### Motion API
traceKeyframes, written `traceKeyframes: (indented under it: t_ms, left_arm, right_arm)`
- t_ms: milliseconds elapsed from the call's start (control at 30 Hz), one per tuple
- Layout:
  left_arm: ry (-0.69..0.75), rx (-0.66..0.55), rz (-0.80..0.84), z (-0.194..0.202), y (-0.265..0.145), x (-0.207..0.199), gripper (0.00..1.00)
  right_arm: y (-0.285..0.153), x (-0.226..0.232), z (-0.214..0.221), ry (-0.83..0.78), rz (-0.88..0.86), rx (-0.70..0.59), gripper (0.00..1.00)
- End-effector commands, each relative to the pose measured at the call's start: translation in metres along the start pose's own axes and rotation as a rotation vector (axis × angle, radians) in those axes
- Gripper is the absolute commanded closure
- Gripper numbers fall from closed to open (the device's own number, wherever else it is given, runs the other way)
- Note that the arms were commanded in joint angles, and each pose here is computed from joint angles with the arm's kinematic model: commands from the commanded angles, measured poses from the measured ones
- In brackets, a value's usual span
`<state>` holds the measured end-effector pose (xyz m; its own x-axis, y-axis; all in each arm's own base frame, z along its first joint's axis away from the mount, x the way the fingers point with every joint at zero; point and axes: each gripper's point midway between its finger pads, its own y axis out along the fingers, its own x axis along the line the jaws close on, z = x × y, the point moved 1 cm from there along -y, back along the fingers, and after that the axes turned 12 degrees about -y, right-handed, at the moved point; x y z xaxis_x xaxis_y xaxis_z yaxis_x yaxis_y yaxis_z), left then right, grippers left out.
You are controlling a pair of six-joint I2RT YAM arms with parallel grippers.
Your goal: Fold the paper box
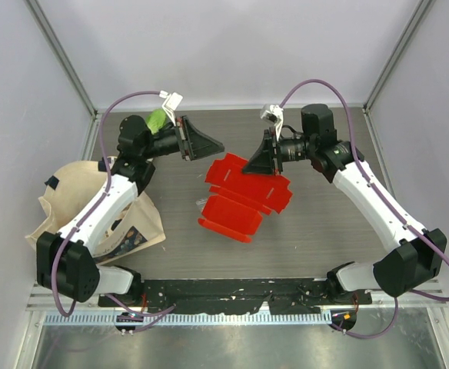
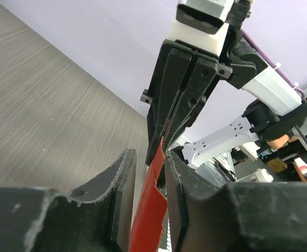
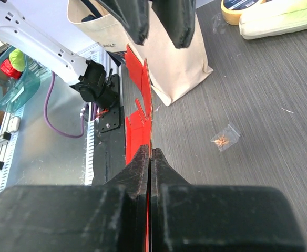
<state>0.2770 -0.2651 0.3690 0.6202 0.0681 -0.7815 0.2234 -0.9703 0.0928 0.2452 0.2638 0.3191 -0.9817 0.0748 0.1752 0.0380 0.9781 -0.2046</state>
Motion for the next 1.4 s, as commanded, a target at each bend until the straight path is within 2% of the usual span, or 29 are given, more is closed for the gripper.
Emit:
traceKeyframes:
  t_ms: [0,200,600,1067,1233,1367]
  left_arm:
    - [0.030,0.015,0.082,0.000,0.000,-0.013,0.72]
    - [0.030,0.042,0.126,0.006,0.003,-0.022,0.80]
    - [0.022,0.095,0.150,0.018,0.009,-0.026,0.82]
    - [-0.059,0.130,0.086,0.027,0.022,-0.002,0.80]
    - [-0.034,0.129,0.058,0.026,0.021,-0.001,0.80]
    - [0.029,0.042,0.011,0.007,0.005,-0.010,0.75]
  right_arm:
    - [0.000,0.009,-0.018,-0.060,-0.031,-0.042,0.99]
    - [0.002,0.002,-0.021,-0.065,0.008,-0.048,0.99]
    - [0.007,-0.013,-0.027,-0.043,0.073,-0.068,0.99]
    - [0.020,0.004,-0.049,-0.076,0.035,-0.129,0.99]
    - [0.018,0.006,-0.046,-0.077,0.059,-0.128,0.99]
    - [0.012,-0.013,-0.024,-0.053,0.182,-0.052,0.99]
